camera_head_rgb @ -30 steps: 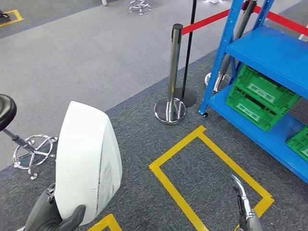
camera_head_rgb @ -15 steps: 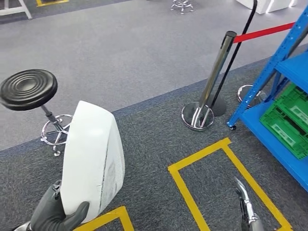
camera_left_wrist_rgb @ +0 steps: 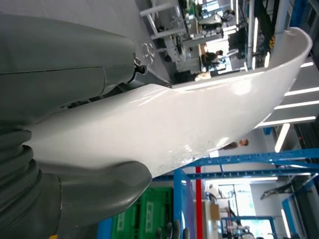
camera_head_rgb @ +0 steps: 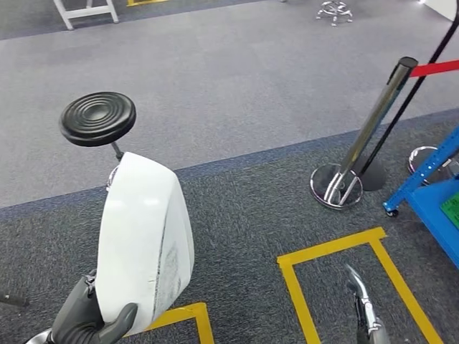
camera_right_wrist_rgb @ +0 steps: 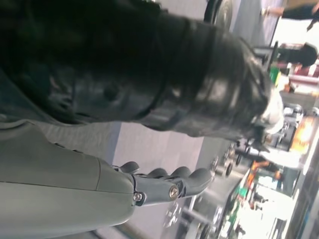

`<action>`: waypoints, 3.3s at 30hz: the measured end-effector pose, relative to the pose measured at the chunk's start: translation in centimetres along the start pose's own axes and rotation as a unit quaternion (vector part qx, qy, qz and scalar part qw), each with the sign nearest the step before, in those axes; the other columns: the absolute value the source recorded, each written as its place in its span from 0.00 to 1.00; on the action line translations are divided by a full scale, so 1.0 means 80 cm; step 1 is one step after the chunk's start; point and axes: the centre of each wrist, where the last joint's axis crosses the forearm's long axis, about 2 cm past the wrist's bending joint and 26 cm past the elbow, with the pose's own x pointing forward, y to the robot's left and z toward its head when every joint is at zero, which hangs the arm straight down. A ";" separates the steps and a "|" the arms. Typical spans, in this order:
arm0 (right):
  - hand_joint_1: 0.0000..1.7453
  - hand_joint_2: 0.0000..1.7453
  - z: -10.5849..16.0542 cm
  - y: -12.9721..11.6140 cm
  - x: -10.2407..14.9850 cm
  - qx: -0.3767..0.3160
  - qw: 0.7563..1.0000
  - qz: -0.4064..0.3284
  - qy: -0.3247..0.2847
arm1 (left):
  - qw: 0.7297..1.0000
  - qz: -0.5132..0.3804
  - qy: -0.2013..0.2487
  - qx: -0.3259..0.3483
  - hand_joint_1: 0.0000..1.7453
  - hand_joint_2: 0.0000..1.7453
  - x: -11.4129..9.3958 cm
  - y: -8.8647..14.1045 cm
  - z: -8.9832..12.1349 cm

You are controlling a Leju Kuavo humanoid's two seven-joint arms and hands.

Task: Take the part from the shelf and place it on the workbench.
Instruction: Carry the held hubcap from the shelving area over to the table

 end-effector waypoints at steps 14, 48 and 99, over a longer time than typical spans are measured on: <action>0.00 0.00 -0.005 0.004 -0.002 0.011 1.000 0.000 -0.011 | 1.000 -0.008 0.009 0.009 1.00 1.00 -0.001 0.000 0.007; 0.00 0.00 -0.004 0.002 -0.003 0.013 1.000 0.000 -0.004 | 1.000 -0.012 0.011 0.002 1.00 1.00 -0.001 -0.001 0.002; 0.00 0.00 -0.018 0.017 -0.019 0.049 0.998 -0.026 -0.029 | 1.000 -0.017 0.022 0.013 1.00 1.00 0.000 -0.009 0.025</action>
